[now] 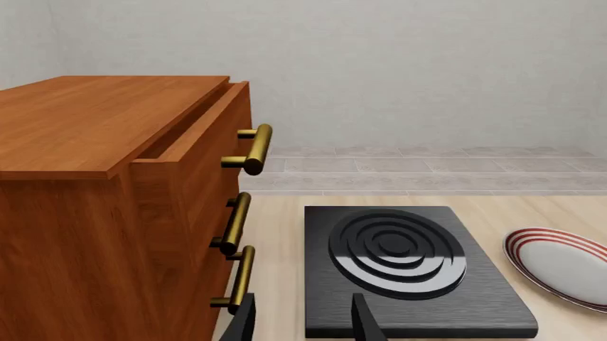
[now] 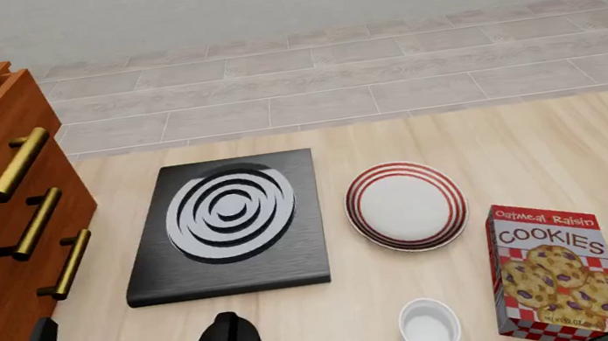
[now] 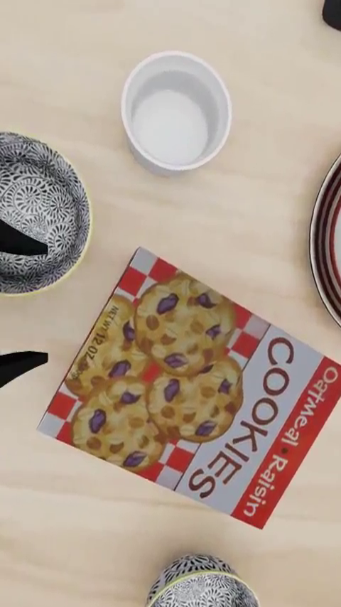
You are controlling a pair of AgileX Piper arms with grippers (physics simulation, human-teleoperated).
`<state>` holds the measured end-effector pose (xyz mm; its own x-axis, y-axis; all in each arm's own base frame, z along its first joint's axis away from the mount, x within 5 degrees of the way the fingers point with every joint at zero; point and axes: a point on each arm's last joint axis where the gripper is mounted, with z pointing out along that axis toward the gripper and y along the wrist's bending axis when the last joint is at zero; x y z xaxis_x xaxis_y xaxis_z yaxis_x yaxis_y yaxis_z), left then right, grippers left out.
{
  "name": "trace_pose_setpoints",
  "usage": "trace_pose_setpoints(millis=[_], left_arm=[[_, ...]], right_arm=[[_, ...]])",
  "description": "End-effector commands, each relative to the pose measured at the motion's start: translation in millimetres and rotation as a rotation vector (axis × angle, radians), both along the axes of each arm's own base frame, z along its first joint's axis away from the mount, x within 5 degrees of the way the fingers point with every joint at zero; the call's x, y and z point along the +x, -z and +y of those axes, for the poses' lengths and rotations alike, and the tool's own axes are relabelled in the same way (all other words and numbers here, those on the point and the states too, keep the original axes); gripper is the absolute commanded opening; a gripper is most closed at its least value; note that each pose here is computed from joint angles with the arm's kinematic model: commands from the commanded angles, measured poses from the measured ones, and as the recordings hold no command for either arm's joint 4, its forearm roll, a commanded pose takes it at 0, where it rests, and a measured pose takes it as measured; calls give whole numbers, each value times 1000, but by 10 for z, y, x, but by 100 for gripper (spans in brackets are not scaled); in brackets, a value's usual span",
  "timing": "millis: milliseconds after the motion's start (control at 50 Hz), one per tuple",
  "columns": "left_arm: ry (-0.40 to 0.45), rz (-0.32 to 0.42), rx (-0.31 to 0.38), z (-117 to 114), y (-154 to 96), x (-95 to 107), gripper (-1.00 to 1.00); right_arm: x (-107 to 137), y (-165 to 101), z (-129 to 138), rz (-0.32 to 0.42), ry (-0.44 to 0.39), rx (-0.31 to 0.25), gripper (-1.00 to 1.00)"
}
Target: Pick the akita bowl next to the ramekin and place it on the plate.
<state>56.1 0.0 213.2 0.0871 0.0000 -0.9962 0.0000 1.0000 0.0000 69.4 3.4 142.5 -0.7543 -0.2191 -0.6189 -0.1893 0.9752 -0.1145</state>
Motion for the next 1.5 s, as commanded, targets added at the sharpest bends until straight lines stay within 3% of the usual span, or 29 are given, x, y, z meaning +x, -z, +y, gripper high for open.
trace_pose_setpoints(millis=[20, 300, 320, 700, 1040, 1500], left_arm=[[0, 0, 0, 0, 0, 0, 100], [0, 0, 0, 0, 0, 0, 100], [0, 0, 0, 0, 0, 0, 100], [0, 0, 0, 0, 0, 0, 100], [0, 0, 0, 0, 0, 0, 100], [0, 0, 0, 0, 0, 0, 100]], right_arm=[[1, 15, 3, 1, 3, 6, 100], [17, 25, 7, 8, 4, 10, 100], [21, 27, 10, 9, 3, 12, -100], [6, -2, 30, -6, -14, 24, -100], [-37, -292, 65, -60, -36, 62, -100], [-57, -457, 85, -91, -58, 81, -100]])
